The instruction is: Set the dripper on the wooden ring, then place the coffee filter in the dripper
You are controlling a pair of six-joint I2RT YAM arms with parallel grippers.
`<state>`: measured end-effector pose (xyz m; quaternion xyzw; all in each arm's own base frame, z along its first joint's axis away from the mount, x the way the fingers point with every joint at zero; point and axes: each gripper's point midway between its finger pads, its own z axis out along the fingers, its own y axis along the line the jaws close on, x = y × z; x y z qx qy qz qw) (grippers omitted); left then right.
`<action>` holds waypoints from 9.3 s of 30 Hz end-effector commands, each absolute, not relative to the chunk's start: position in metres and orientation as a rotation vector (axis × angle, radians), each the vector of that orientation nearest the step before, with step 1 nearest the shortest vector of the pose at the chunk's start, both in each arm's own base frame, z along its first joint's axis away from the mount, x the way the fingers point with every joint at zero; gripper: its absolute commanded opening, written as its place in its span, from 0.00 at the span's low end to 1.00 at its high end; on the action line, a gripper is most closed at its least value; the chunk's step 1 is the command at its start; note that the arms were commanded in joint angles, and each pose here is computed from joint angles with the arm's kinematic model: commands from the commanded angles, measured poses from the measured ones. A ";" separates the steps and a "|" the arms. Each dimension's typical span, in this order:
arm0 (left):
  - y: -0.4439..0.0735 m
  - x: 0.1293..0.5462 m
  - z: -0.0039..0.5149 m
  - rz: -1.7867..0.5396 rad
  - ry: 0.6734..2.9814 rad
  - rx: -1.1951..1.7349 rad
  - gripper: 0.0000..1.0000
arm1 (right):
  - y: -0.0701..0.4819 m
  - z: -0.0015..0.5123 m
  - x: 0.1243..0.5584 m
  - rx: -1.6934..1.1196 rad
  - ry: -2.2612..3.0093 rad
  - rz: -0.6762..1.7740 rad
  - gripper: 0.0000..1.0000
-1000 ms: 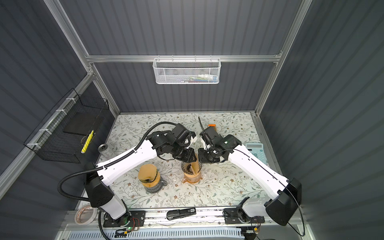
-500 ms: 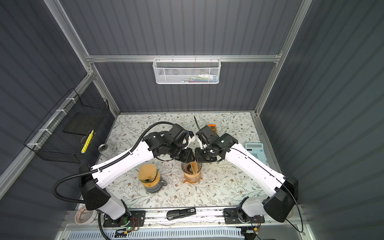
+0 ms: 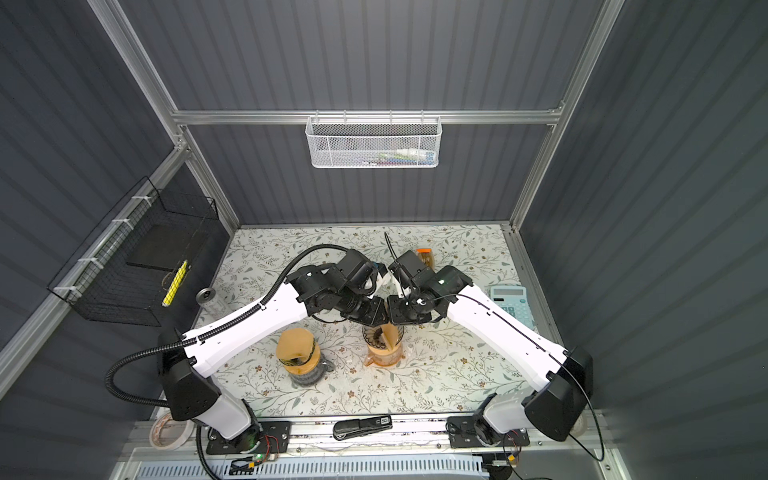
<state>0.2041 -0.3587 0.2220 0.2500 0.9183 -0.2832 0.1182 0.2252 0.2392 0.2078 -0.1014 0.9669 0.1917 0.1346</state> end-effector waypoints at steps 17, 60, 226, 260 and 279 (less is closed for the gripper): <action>-0.347 0.200 0.217 -0.788 2.704 0.721 0.20 | 0.235 0.191 0.227 -0.302 2.837 0.466 0.10; -0.325 0.200 0.186 -0.672 2.723 0.680 0.16 | 0.237 0.176 0.249 -0.341 2.839 0.282 0.02; -0.302 0.199 0.169 -0.517 2.776 0.646 0.29 | 0.214 0.161 0.240 -0.339 2.807 0.066 0.37; -0.299 0.199 0.163 -0.489 2.787 0.644 0.28 | 0.212 0.155 0.243 -0.345 2.809 0.032 0.37; -0.301 0.204 0.177 -0.506 2.747 0.627 0.29 | 0.216 0.172 0.243 -0.336 2.784 0.085 0.38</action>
